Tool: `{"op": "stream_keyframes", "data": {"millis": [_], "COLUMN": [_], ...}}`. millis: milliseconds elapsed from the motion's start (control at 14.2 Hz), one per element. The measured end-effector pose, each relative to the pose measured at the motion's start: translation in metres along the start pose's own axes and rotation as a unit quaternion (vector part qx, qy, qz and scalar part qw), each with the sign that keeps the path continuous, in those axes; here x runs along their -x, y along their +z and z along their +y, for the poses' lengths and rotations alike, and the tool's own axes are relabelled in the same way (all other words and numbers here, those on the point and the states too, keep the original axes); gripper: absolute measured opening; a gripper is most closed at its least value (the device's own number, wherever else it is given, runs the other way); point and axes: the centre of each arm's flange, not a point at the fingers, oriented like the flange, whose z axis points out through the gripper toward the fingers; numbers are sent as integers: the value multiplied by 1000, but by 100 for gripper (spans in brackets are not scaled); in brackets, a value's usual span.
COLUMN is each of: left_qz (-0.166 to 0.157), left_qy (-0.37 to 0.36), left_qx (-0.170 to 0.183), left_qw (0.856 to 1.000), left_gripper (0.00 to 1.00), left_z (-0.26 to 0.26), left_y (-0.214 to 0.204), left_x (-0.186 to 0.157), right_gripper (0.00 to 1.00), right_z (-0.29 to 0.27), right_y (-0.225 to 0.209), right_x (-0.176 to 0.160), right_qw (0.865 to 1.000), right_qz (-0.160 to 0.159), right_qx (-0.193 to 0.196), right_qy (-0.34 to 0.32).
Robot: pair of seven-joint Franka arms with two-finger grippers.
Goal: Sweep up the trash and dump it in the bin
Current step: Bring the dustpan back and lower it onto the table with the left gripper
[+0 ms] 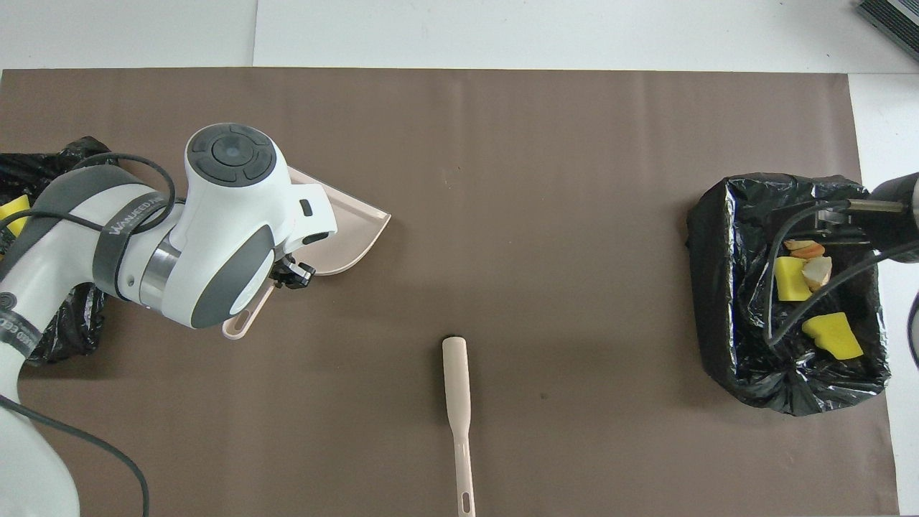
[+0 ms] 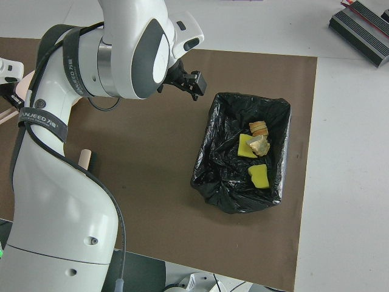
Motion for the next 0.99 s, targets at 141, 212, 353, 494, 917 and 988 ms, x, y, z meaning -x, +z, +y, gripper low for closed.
{"op": "stream_keyframes", "data": {"millis": [141,212,353,494,917,988], "left_qz": [22,30,38,42,47,46], "left_qy": [-46,-67,-111,-169,-220,-219], "left_qx": [29,45,68,92,146,144], "left_qw": [998,996,991,980,963,964], "left_gripper": [33,33,33,33,33,33], "left_z": [39,55,83,108,140,141], "left_y": [-4,-6,-10,-14,-8,-5], "left_x": [-16,-24,-42,-64,-123,-124], "right_gripper": [100,100,100,100,100,100], "right_z": [27,34,39,37,43,43], "right_y": [-9,-11,-13,-12,-13,-13], "right_x": [14,22,29,28,26,26], "right_qw": [1000,999,998,998,999,999], "right_qz": [-26,-46,-60,-60,-51,-51], "right_qx": [-1,-1,-1,-1,-1,-1], "right_qy": [4,7,6,-7,-2,-2]}}
